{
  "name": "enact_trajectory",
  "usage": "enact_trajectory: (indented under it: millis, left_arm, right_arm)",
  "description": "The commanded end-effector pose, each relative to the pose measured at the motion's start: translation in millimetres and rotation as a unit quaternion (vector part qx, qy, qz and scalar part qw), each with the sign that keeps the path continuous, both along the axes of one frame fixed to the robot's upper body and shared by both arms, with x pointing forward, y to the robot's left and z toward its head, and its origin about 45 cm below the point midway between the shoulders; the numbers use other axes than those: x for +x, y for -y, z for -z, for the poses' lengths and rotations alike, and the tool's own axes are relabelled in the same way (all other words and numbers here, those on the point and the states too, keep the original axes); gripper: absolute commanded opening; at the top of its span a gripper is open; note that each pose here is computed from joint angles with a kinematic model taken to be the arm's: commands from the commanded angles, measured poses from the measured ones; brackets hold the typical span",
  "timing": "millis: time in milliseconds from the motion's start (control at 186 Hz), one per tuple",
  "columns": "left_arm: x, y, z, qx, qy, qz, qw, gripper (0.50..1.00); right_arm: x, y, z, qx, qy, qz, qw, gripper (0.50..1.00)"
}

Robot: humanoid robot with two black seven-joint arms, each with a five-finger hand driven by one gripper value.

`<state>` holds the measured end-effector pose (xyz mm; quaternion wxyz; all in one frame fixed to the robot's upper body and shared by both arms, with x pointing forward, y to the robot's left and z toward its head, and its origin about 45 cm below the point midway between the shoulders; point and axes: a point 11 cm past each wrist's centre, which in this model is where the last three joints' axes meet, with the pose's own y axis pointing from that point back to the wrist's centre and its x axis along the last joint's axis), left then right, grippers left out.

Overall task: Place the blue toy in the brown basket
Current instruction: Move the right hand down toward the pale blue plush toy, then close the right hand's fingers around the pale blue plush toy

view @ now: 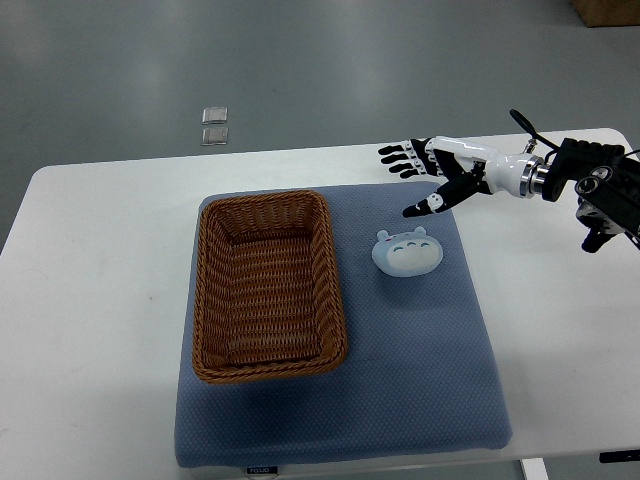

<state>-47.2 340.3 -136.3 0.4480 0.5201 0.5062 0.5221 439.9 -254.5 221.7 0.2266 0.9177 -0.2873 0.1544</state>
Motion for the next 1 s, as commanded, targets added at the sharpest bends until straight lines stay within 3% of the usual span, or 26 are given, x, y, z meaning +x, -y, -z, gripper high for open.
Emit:
enact_trajectory:
  millis: [0,151,420,867,997]
  left_arm:
    - [-0.2,-2,0,0.002,0.000,0.000,1.000,1.000]
    - [-0.3,-2,0,0.002,0.000,0.001,1.000,1.000]
    - [-0.2,-1,0,0.002,0.000,0.001,1.000,1.000]
    - [-0.2,-1,0,0.002,0.000,0.001,1.000,1.000]
    - [-0.2,-1,0,0.002,0.000,0.000,1.000,1.000]
  right_arm:
    - [-9.9,8,-5,-0.059,0.031,-0.047,0.997,0.919]
    - [-18.2,4,6,-0.113,0.038,-0.081,0.990,0.919]
    - [-35.2,-9,28,-0.157,0.114,-0.092,0.977,0.915]
    - [-42.4,-5,56,-0.163,0.128,-0.059,0.977,0.901]
    - [-44.9,-12,62,-0.158,0.124,-0.063,0.978,0.785]
